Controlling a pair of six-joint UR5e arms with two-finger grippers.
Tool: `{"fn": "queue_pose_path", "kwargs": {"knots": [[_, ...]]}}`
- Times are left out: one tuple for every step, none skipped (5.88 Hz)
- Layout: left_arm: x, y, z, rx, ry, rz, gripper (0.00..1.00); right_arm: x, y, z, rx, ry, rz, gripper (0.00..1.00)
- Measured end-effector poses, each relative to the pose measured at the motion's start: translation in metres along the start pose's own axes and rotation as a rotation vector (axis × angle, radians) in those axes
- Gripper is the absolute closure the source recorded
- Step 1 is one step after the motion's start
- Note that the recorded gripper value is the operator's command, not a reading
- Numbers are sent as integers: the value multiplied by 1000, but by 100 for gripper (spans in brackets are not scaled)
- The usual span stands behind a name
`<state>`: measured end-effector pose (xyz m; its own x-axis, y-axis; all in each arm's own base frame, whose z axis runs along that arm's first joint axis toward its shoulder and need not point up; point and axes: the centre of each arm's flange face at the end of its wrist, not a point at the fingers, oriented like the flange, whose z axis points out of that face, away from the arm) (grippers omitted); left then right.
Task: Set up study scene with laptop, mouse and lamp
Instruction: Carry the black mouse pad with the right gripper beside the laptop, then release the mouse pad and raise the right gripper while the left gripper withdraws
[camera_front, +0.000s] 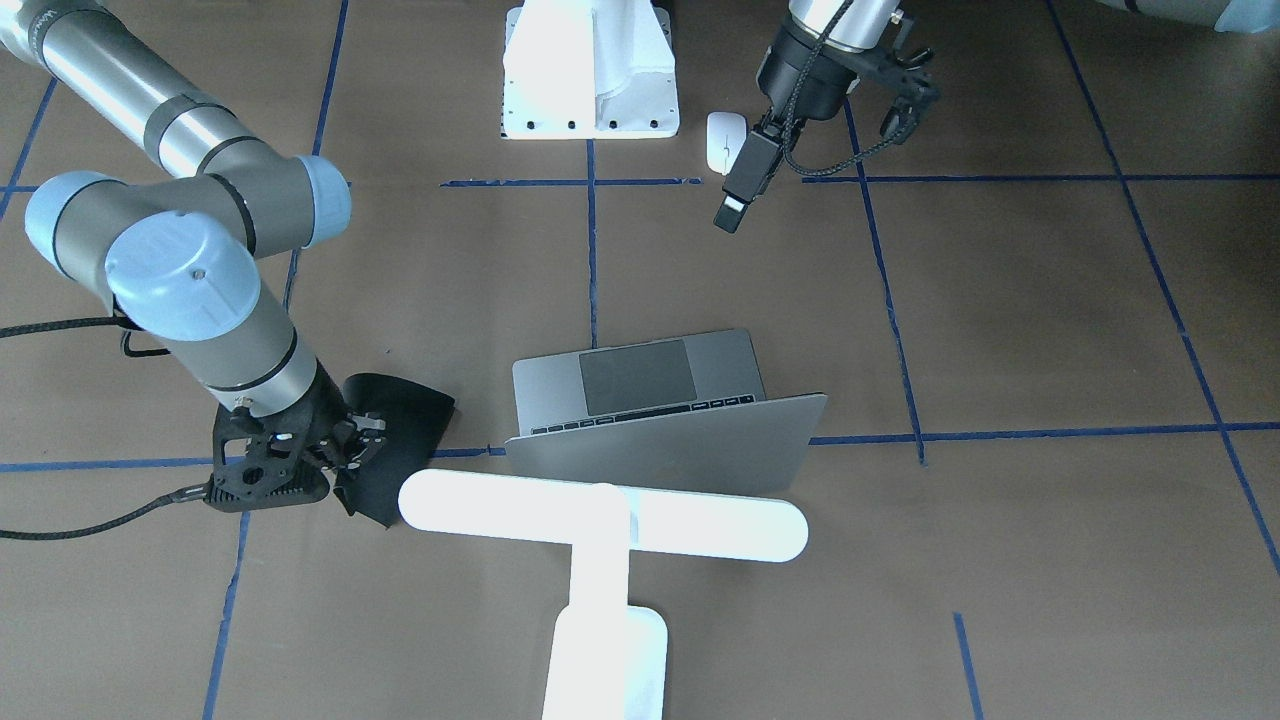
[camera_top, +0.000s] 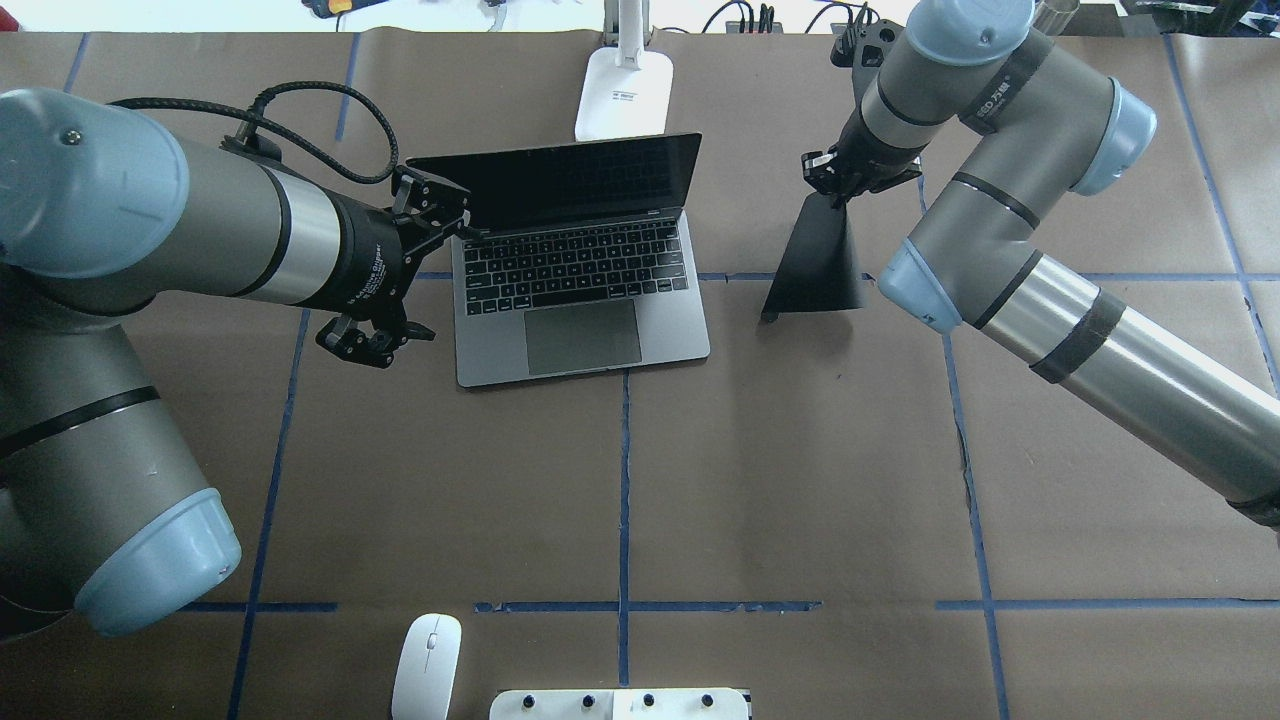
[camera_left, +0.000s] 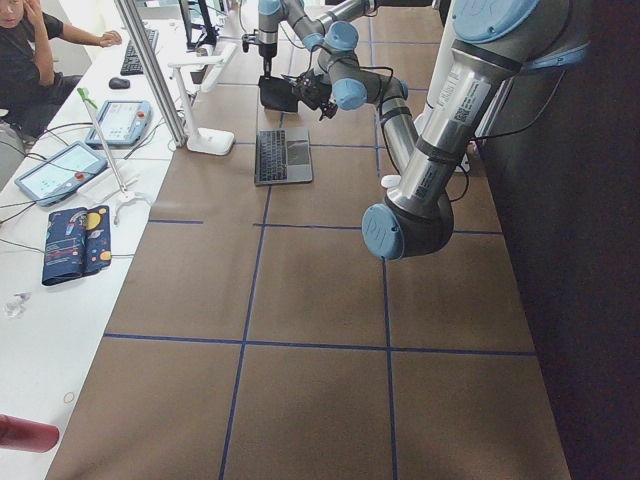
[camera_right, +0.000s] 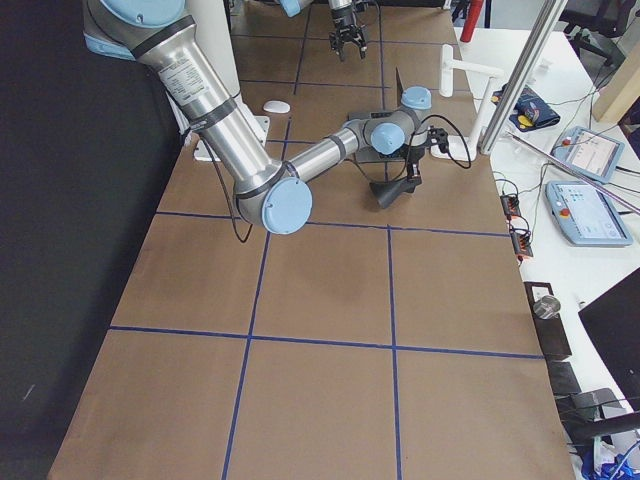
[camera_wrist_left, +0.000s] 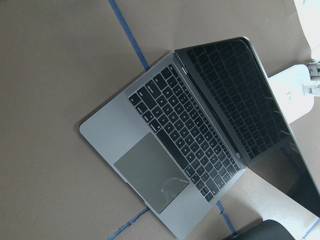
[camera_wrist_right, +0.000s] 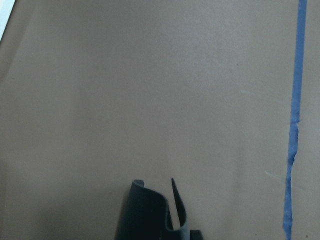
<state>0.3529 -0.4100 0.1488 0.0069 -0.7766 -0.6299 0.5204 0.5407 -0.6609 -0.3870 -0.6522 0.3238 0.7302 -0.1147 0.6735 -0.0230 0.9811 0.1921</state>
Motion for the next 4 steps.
{"fn": "queue_pose_path", "kwargs": {"knots": [[-1, -1, 0, 1, -1, 0, 0, -5, -11, -10, -13, -8, 16, 0], [-2, -3, 2, 9, -11, -3, 0, 1, -11, -22, -32, -31, 32, 0], [-6, -3, 7, 26, -40, -9, 0, 15, -1, -34, -45, -48, 45, 0], [-17, 2, 16, 45, -99, 8, 0, 39, 18, -45, -42, -51, 57, 0]]}}
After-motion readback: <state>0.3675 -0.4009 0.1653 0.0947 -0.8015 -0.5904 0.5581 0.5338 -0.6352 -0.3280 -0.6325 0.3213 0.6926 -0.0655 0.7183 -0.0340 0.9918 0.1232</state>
